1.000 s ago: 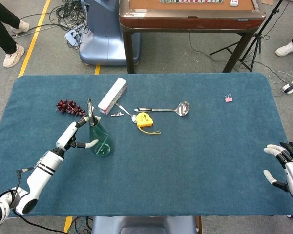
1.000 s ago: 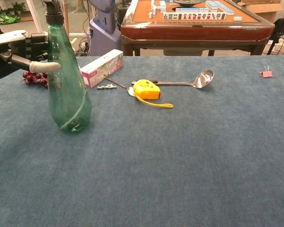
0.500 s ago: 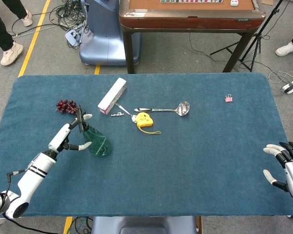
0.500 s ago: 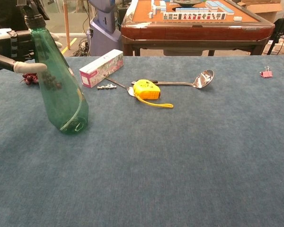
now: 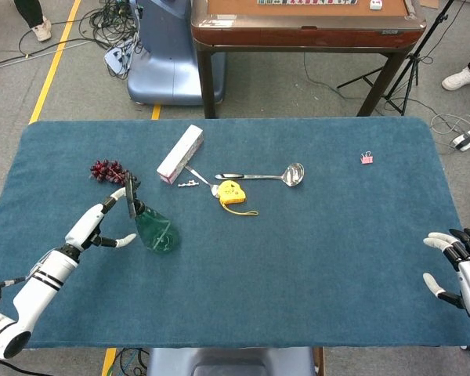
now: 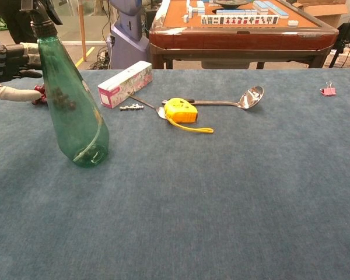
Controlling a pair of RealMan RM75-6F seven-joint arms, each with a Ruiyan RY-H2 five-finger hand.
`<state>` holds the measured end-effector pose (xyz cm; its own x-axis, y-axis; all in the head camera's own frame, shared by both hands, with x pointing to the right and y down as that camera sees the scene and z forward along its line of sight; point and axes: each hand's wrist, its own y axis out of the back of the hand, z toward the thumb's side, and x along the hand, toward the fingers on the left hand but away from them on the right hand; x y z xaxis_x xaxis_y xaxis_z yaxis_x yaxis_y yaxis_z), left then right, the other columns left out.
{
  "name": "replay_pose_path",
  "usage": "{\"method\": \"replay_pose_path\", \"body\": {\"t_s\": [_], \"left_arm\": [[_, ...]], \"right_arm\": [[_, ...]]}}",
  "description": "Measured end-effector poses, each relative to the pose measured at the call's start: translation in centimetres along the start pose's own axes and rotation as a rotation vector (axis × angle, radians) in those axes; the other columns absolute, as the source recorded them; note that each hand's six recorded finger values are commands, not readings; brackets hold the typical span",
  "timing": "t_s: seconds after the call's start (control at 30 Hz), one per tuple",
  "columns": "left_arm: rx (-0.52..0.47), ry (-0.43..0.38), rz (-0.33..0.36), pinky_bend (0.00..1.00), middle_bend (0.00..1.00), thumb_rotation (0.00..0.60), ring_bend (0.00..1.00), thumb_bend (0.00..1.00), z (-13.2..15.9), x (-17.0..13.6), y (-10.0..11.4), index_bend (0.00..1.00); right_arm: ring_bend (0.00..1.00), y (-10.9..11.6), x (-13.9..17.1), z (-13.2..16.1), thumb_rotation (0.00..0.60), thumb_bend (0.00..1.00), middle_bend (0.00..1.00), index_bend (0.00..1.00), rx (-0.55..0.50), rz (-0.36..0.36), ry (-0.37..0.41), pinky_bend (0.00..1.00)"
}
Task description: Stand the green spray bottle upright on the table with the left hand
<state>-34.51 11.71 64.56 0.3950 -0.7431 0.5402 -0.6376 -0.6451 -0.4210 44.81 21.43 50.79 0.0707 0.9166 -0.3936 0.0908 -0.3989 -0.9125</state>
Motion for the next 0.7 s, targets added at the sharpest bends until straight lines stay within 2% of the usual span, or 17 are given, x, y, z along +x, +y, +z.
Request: {"method": "replay_pose_path", "body": {"t_s": [0.33, 0.57, 0.7], "left_arm": [[0.135, 0.066, 0.031, 0.0, 0.06, 0.6, 0.0, 0.28, -0.8, -1.6, 1.5, 0.08], [0.247, 0.121, 0.145, 0.0, 0.06, 0.6, 0.0, 0.28, -1.5, -3.4, 3.1, 0.1], [0.326, 0.166, 0.227, 0.0, 0.06, 0.6, 0.0, 0.28, -2.0, -5.5, 4.1, 0.11]], "right_arm": [[0.14, -0.1, -0.1, -0.2, 0.6, 0.25, 0.28, 0.31, -0.003, 0.002, 0.0, 0.12], [0.14, -0.2, -0.1, -0.4, 0.6, 0.25, 0.28, 0.31, -0.002, 0.008, -0.005, 0.12], [0.14, -0.3, -0.1, -0.4, 0.6, 0.26, 0.28, 0.31, -0.003, 0.015, -0.005, 0.12]]}}
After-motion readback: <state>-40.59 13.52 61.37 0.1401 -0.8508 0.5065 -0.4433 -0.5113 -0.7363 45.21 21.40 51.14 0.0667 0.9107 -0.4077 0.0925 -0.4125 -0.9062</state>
